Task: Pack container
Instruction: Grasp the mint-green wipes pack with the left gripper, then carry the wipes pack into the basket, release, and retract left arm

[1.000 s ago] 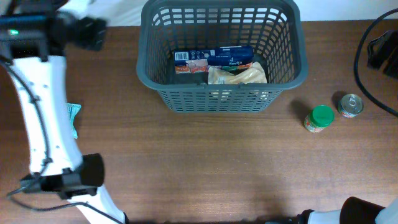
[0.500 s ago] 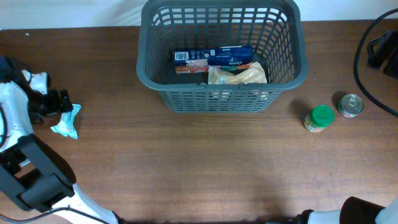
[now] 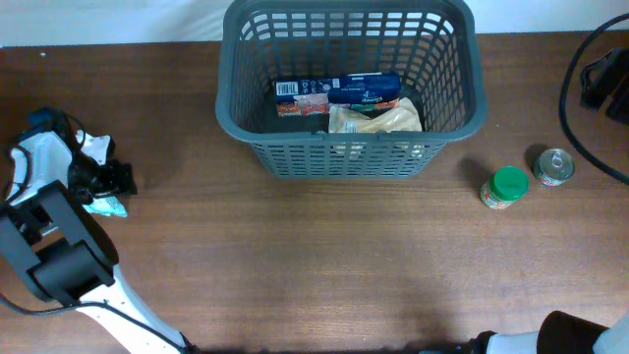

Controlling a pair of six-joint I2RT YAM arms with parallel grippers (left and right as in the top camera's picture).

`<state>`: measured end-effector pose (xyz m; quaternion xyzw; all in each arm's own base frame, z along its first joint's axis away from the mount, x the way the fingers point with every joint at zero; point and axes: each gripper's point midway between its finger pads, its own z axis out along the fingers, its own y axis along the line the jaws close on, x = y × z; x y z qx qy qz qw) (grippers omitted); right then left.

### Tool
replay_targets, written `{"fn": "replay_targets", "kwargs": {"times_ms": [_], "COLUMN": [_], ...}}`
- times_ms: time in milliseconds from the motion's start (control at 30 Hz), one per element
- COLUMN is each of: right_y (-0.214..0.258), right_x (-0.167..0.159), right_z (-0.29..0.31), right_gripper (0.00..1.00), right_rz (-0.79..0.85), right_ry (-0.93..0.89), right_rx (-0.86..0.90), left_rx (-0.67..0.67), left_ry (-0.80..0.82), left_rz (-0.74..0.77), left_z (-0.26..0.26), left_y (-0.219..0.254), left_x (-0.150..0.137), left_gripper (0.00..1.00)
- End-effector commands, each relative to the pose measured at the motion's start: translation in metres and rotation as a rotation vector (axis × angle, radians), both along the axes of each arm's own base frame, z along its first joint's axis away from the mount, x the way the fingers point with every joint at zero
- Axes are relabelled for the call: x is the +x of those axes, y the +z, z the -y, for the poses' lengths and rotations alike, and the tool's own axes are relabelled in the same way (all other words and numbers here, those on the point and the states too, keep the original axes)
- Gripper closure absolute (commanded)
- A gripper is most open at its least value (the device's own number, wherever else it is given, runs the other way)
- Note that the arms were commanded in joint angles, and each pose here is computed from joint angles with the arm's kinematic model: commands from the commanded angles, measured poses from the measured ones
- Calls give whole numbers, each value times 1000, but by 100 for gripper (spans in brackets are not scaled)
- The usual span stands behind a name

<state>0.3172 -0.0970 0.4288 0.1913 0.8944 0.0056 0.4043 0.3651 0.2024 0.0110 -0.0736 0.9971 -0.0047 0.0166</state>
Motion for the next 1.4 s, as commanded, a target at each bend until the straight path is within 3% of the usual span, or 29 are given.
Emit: {"fn": "replay_targets", "kwargs": {"times_ms": [0, 33, 100, 133, 200, 367, 533, 733, 833, 933, 1033, 1167, 1233, 1367], "right_y": [0, 0, 0, 0, 0, 0, 0, 0, 0, 0, 0, 0, 0, 0], "right_x": [0, 0, 0, 0, 0, 0, 0, 0, 0, 0, 0, 0, 0, 0], "right_z": [1, 1, 1, 1, 1, 1, 1, 1, 1, 1, 1, 1, 1, 1], "right_gripper": [1, 1, 1, 1, 1, 1, 1, 1, 1, 1, 1, 1, 1, 1], "right_rz": [-3, -3, -3, -3, -3, -3, -3, -3, -3, -3, -3, -3, -3, -3], "right_ry": [-1, -1, -1, -1, -1, -1, -1, -1, -1, -1, -1, -1, -1, -1], "right_rx": [-13, -13, -13, -13, -13, -13, -13, -13, -13, -13, -13, -13, -13, -13], "left_rx": [17, 19, 20, 20, 23, -9, -20, 74, 125, 188, 252, 239, 236, 339], "left_ry": [18, 18, 25, 45, 72, 105, 42, -162, -353, -656, -962, -1293, -1413, -1476], "left_rz": [-33, -28, -26, -24, -16, 94, 339, 753, 954, 1106, 1160, 1109, 1013, 743], "left_z": [-4, -5, -5, -5, -7, -7, 16, 93, 152, 229, 302, 390, 424, 436], "left_y": [-12, -12, -11, -11, -7, 50, 167, 330, 395, 436, 444, 408, 367, 280], "left_x": [-5, -4, -3, -3, 0, 37, 93, 135, 141, 137, 129, 121, 124, 142], "left_gripper": [19, 24, 45, 74, 99, 98, 98, 98, 98, 98, 98, 98, 98, 98]}}
